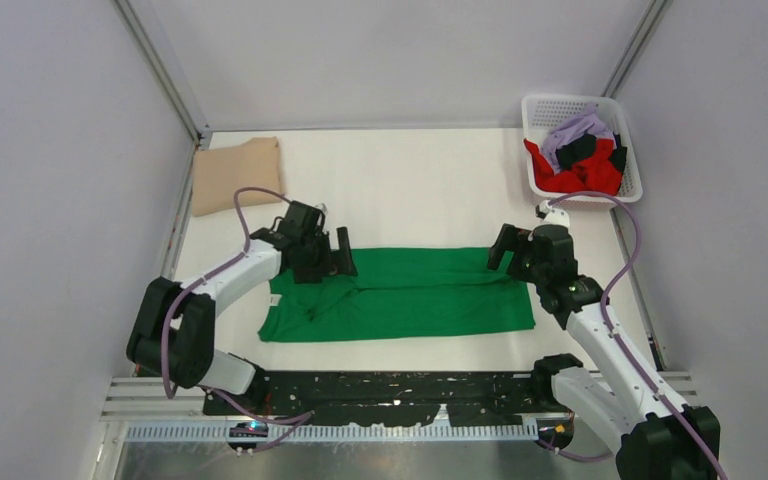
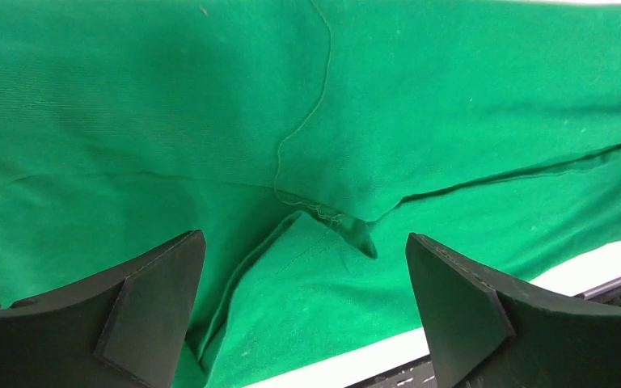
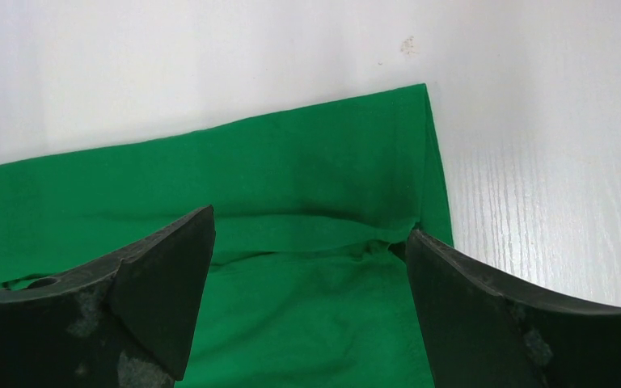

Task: Fold and stack the t-shirts
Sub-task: Fold the other side of the tshirt into a rectangle

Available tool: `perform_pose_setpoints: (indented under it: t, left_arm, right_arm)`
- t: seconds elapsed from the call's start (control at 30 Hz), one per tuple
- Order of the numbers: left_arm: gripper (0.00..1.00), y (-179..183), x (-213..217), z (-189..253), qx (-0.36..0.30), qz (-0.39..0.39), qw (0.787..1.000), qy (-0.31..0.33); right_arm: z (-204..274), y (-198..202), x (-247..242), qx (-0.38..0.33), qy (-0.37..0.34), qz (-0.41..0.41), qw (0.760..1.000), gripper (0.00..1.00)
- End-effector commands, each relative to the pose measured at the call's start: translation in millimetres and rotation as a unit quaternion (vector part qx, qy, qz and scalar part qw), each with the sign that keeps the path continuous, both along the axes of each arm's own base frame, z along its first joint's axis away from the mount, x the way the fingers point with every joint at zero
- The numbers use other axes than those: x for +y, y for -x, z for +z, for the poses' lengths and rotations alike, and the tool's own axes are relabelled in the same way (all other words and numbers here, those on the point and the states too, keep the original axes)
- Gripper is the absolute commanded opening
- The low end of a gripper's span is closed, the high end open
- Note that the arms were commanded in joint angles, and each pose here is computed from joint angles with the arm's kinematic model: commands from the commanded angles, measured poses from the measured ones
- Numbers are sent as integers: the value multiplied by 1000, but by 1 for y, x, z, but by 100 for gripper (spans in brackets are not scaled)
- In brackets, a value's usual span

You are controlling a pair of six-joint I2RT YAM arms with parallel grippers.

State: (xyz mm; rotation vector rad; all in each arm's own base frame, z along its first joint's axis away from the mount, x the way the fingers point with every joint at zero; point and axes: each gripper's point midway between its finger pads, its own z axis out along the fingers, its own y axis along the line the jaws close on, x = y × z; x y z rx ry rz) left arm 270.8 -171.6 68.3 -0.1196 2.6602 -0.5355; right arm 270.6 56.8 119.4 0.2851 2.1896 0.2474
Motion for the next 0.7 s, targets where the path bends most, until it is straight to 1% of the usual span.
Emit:
perform_pose_setpoints:
  t: [0.0,0.13,0.2,0.27,0.43,0.5,0.6,0.67]
  left_arm:
    - [100,8,-23,-3,15,-46,998,41]
    - [100,35,-35,-1,12,-74,996,38]
    - [99,48,-36,2,3,-75,997,27]
    - [99,69,-41,1,2,-99,995,12]
    - [100,127,-41,-14,53,-146,988,-22]
    - [100,145,-40,-15,60,-159,985,-29]
    - [100,165,-54,5,17,-216,976,-24]
    - [100,168,-62,20,-22,-241,970,-20]
  right_arm:
    - [10,-8,-2,-21,10,1,1000,96]
    - [6,-8,-5,-16,16,-5,1000,96]
    - [6,-8,-4,-15,15,-4,1000,95]
    - [4,-9,-4,-12,15,-4,1000,95]
    - [4,-9,-1,-13,10,2,1000,96]
    - [6,-9,1,-19,8,8,1000,96]
    - [9,-10,9,-35,-5,28,999,95]
    - [11,-11,14,-44,-12,41,998,95]
